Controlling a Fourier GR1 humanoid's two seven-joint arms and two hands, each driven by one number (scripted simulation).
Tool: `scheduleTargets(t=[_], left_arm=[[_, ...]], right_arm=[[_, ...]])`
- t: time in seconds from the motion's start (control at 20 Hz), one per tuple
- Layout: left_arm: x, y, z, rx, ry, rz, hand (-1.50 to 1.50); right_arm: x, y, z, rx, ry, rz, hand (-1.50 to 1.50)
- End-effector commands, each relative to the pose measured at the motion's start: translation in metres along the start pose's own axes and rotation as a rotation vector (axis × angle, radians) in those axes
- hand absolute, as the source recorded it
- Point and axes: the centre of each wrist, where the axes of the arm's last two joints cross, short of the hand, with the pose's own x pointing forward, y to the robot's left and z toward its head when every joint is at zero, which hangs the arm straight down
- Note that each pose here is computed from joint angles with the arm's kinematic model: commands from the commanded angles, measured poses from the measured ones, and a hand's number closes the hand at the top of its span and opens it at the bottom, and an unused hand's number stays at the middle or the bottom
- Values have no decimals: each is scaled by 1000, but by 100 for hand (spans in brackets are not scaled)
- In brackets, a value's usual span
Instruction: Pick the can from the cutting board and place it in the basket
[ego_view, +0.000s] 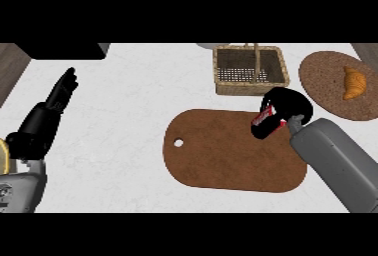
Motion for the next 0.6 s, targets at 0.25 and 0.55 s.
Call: scheduleTargets(t=[0.25,0.55], left_arm=[[2,-2,1,-11,-23,26,0],[10,-3,-1,-14,-20,20,0]], right_arm=[[-177,-147,24,-371,-109,64,150],[-198,-207,46,-678,-395,-372,150]])
